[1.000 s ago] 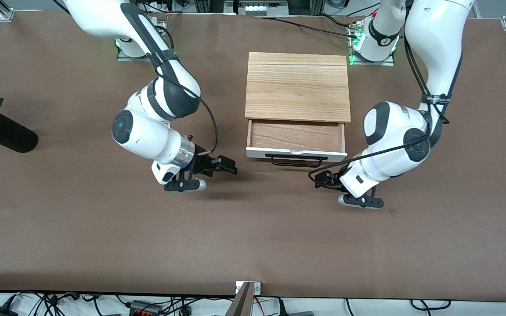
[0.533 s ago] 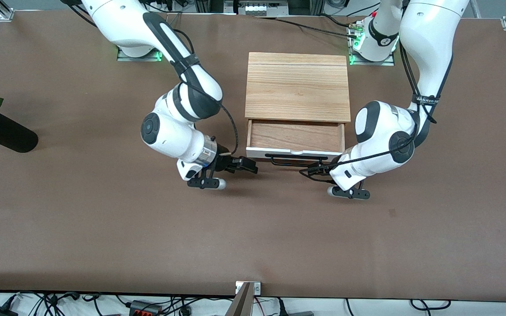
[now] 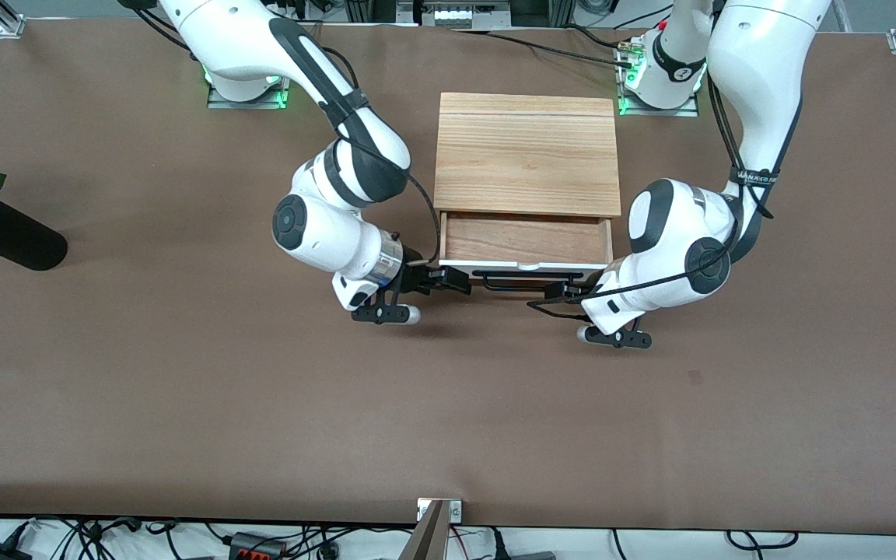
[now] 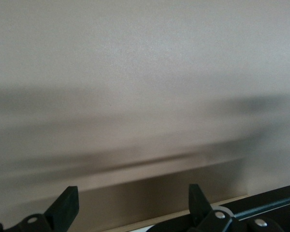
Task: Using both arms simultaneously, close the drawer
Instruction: 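Push the white drawer front into the box with both grippers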
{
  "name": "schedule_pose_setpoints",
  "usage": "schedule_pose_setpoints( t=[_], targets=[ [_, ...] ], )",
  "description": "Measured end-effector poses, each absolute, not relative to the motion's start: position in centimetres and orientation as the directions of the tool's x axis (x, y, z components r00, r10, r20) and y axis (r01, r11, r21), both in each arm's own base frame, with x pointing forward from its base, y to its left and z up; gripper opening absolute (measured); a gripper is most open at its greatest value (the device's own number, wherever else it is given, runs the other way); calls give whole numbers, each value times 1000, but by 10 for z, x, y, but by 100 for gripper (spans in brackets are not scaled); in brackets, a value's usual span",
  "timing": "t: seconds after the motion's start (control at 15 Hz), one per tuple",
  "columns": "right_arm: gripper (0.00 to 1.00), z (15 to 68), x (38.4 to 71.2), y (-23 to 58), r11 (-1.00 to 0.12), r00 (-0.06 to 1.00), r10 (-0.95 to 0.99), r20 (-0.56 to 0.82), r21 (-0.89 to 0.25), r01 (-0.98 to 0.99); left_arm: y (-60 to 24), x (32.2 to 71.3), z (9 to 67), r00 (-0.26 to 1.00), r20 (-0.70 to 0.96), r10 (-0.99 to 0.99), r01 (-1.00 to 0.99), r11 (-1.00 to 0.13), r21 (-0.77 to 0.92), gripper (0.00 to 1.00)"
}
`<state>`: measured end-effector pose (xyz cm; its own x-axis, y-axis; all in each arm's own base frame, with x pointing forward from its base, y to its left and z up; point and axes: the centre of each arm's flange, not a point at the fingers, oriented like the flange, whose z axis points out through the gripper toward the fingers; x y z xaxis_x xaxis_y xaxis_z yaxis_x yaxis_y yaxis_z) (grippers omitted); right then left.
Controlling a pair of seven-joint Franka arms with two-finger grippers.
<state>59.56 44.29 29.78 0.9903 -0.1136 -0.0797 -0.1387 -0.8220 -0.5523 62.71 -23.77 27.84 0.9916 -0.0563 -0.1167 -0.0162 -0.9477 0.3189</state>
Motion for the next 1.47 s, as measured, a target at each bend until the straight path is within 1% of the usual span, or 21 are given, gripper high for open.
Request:
schedule_pose_setpoints(
  t=[0.13,0.33,0.53,0.8,1.13,1.47],
  targets=[
    [100,282,583,457,-832,991,-89,-96,-540,-128,-238,627,278,991,-119,-57,-16,-948,319,100],
    [100,269,579,460,-840,990,-81,-112,-527,-128,-239,624,276,990,-129,-60,-16,-948,317,100],
    [100,266,575,458,-851,984,-49,-171,-509,-131,-241,619,271,986,-154,-69,-18,-949,315,100],
    [100,263,570,459,-857,979,-29,-204,-498,-129,-242,614,268,978,-192,-80,-17,-950,312,100],
    [100,262,560,459,-871,959,20,-284,-476,-123,-242,608,265,967,-239,-85,-6,-949,315,100],
    [100,267,551,461,-878,941,59,-333,-465,-110,-244,594,260,933,-350,-88,42,-936,349,100]
  ],
)
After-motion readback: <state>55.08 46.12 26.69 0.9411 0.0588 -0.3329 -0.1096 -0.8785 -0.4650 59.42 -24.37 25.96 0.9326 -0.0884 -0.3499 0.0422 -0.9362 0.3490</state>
